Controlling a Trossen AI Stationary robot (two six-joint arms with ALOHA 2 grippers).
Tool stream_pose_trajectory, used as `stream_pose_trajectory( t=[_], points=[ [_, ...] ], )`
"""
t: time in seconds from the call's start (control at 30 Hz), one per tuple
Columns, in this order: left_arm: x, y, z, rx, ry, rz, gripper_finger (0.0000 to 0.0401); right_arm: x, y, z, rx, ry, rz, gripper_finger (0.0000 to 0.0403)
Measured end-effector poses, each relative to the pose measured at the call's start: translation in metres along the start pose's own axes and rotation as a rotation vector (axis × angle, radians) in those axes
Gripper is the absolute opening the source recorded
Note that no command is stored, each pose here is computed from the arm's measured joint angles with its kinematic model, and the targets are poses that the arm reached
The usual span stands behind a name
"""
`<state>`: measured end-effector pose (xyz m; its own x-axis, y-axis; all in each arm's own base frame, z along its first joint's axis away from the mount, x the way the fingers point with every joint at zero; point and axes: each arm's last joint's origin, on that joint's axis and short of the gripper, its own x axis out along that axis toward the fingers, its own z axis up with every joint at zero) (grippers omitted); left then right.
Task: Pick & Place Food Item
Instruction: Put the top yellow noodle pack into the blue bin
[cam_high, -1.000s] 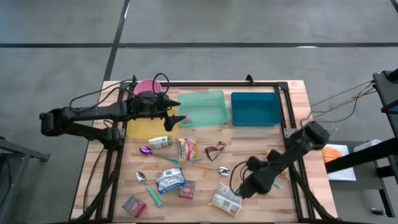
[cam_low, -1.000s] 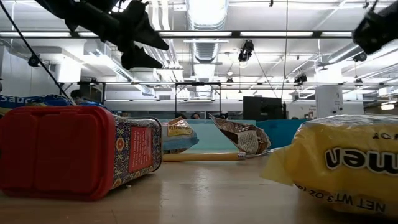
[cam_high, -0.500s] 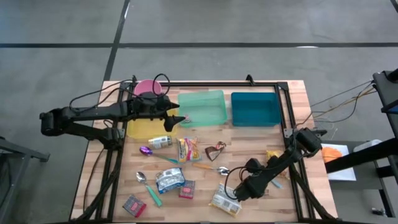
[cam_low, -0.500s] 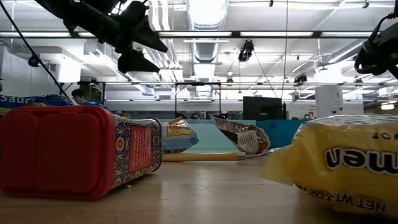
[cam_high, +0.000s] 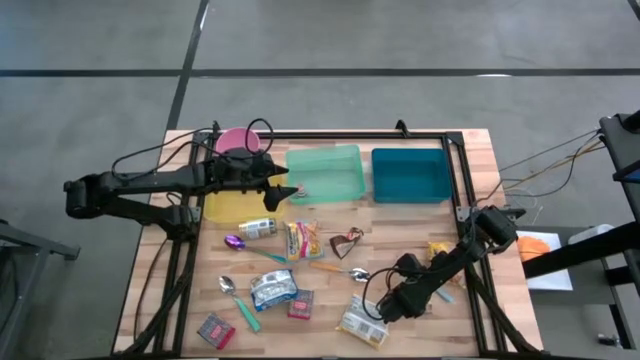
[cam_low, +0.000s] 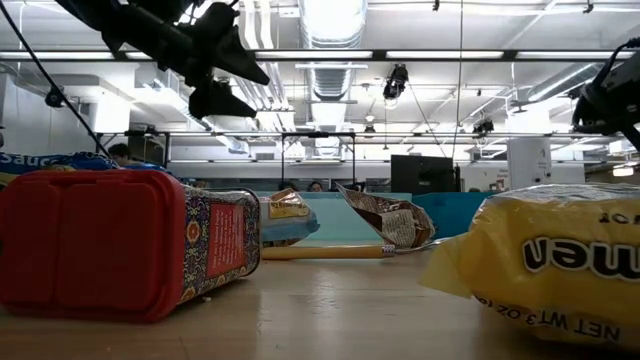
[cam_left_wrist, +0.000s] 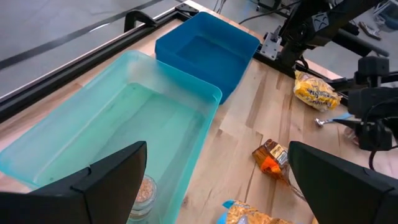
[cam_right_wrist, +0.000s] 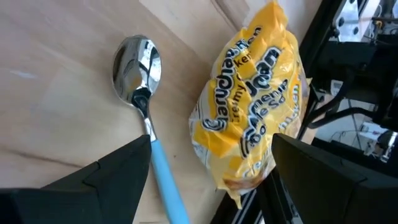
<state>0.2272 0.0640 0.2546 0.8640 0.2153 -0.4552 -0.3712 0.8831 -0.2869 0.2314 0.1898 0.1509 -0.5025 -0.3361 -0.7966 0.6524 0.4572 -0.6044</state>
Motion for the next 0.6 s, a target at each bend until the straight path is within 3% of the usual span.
stream_pose_trajectory(
  t=[0.23, 0.6],
  points=[
    [0.0, 0.0, 0.0, -0.003, 0.001, 0.001, 0.0397, 0.007, -0.001, 0.001, -0.003, -0.01, -0.026, 0.0313],
    [0.0, 0.0, -0.001, -0.002, 0.004, 0.002, 0.0397, 0.015, 0.005, 0.0, -0.008, -0.002, 0.025, 0.0144]
  ],
)
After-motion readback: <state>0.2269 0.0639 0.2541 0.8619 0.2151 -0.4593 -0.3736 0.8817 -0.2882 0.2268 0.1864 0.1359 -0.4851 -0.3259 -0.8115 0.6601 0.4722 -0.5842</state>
